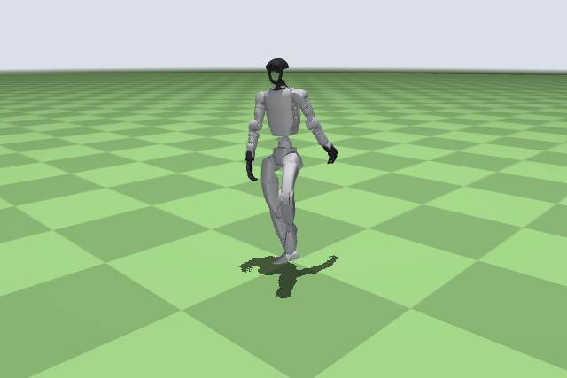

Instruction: Upper body actions

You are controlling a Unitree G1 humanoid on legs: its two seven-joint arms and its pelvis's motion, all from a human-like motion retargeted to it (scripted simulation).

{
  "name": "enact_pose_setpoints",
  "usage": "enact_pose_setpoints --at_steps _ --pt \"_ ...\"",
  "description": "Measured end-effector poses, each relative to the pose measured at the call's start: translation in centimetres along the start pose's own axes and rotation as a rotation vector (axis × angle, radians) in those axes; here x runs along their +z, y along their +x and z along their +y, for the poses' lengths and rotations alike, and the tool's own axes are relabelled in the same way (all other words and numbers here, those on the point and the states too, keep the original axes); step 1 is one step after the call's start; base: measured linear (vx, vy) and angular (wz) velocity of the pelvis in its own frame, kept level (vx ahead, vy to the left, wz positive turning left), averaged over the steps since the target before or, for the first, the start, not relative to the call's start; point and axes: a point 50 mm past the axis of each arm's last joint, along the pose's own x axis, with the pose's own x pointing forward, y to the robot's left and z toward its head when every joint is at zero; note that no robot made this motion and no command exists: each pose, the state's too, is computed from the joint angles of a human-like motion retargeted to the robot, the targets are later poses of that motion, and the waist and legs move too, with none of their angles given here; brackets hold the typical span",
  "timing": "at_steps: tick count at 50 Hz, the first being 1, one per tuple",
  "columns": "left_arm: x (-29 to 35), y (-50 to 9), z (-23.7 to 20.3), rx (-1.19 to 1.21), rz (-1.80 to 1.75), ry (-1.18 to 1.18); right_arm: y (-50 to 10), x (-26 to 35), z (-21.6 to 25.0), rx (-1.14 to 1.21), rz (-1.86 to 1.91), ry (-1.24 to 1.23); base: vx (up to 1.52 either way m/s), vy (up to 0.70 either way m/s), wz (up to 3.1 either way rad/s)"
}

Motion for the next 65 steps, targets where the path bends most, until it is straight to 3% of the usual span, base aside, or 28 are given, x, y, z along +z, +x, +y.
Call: enact_pose_setpoints --at_steps 7,10,15,19,22,28,35,45,55,60,65 --pt "-9.4 1.9 -3.0 -0.216 0.262 -0.186 -8.7 22.5 -2.8 -0.045 -0.752 -0.101 0.06 0.00 -0.69" --pt "-10.7 2.0 -3.6 -0.260 0.281 -0.241 -13.1 27.1 -3.6 -0.143 -0.922 -0.169 0.11 -0.01 -0.04" --pt "-9.2 1.8 -2.0 -0.198 0.251 -0.071 -15.3 28.9 -4.0 -0.281 -0.996 -0.234 0.04 -0.03 0.54" --pt "-5.3 1.1 0.0 -0.104 0.132 -0.004 -12.4 26.5 -3.2 -0.326 -0.934 -0.242 0.06 -0.01 0.80" --pt "-2.5 0.6 0.1 -0.087 0.025 -0.090 -8.8 23.0 -1.6 -0.221 -0.820 -0.242 0.12 0.11 0.95" --pt "2.6 -0.7 0.1 -0.095 -0.175 -0.281 -2.8 13.6 1.2 -0.065 -0.547 -0.146 0.20 0.21 0.74" --pt "7.0 -2.6 0.7 -0.046 -0.307 -0.206 0.4 2.0 2.6 -0.064 -0.212 0.026 0.15 0.24 1.22" --pt "9.4 -5.5 4.9 0.145 -0.365 -0.096 0.4 0.1 2.1 -0.037 -0.165 0.035 0.01 0.16 -0.47" --pt "9.5 -6.1 4.5 0.119 -0.284 -0.050 0.2 -5.1 1.7 -0.046 -0.101 0.059 0.10 0.14 -0.04" --pt "17.1 -12.7 4.2 0.163 -0.439 0.132 -0.5 -10.3 1.1 -0.098 0.023 -0.071 -0.12 0.14 0.40" --pt "26.5 -26.8 2.7 0.308 -0.922 0.191 -3.4 -19.0 -0.2 -0.107 0.366 -0.183 -0.20 0.32 0.68"
